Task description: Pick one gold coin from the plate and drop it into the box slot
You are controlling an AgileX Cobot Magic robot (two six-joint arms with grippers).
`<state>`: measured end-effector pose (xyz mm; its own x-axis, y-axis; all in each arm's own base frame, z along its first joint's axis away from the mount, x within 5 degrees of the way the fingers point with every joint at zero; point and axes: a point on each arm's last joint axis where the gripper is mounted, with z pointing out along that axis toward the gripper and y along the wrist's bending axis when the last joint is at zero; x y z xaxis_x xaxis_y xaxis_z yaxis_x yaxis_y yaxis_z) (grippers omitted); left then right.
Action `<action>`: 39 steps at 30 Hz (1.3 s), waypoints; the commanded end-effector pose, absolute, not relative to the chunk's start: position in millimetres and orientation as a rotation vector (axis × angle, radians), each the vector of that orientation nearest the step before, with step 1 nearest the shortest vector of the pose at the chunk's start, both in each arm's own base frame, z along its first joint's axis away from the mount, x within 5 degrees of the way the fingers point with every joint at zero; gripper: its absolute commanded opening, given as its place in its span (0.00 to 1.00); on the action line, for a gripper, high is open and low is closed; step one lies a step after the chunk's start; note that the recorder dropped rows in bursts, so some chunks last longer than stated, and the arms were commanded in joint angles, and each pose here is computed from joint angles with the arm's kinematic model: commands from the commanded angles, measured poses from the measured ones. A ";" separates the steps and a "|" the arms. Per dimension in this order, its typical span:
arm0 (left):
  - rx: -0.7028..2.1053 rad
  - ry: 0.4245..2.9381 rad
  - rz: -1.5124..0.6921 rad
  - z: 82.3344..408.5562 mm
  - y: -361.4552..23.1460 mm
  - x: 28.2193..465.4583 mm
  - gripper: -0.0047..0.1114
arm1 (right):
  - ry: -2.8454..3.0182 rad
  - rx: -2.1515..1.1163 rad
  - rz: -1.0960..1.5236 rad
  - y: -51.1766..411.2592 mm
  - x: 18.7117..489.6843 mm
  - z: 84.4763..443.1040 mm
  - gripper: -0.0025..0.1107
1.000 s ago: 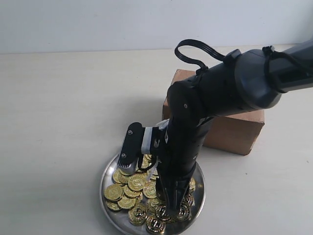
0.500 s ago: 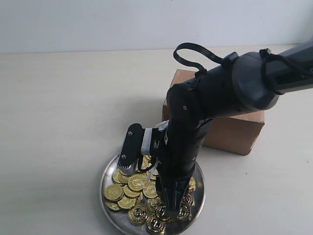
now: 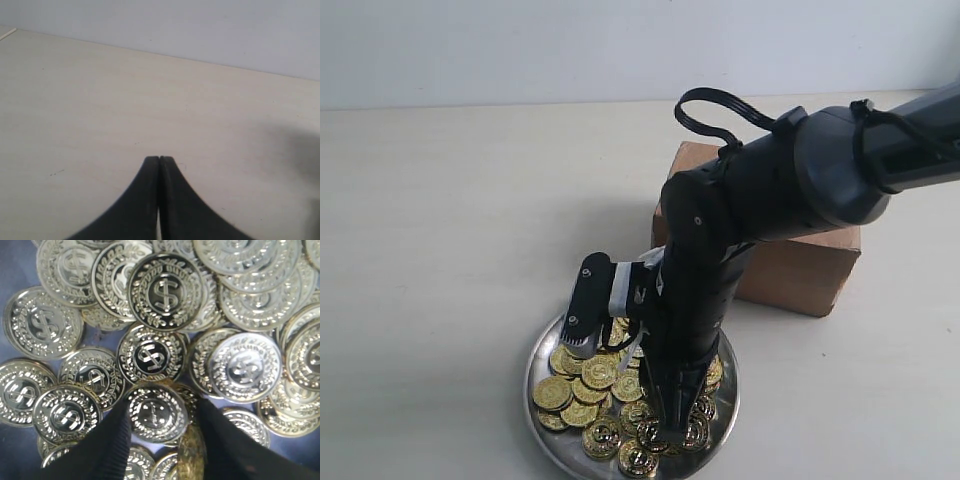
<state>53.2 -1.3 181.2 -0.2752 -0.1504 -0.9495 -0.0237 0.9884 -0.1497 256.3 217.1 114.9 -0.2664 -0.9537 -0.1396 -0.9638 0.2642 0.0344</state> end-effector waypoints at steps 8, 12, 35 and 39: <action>-0.125 1.837 -0.132 181.1 -1.8 53.2 0.04 | 2.435 -1.860 0.180 216.8 254.2 114.7 0.48; -0.125 1.837 -0.132 181.1 -1.8 53.2 0.04 | 2.437 -1.854 0.184 217.2 254.2 114.7 0.48; -0.125 1.837 -0.132 181.1 -1.8 53.2 0.04 | 2.449 -1.818 0.198 219.2 255.6 110.1 0.40; -0.125 1.837 -0.132 181.1 -1.8 53.2 0.04 | 2.458 -1.827 0.201 218.6 254.6 110.0 0.40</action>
<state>53.2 -1.3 181.2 -0.2752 -0.1504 -0.9495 -0.0237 0.9884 -0.1497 256.6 218.5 113.4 -0.2828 -0.9473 -0.1504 -0.9592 0.2799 0.0404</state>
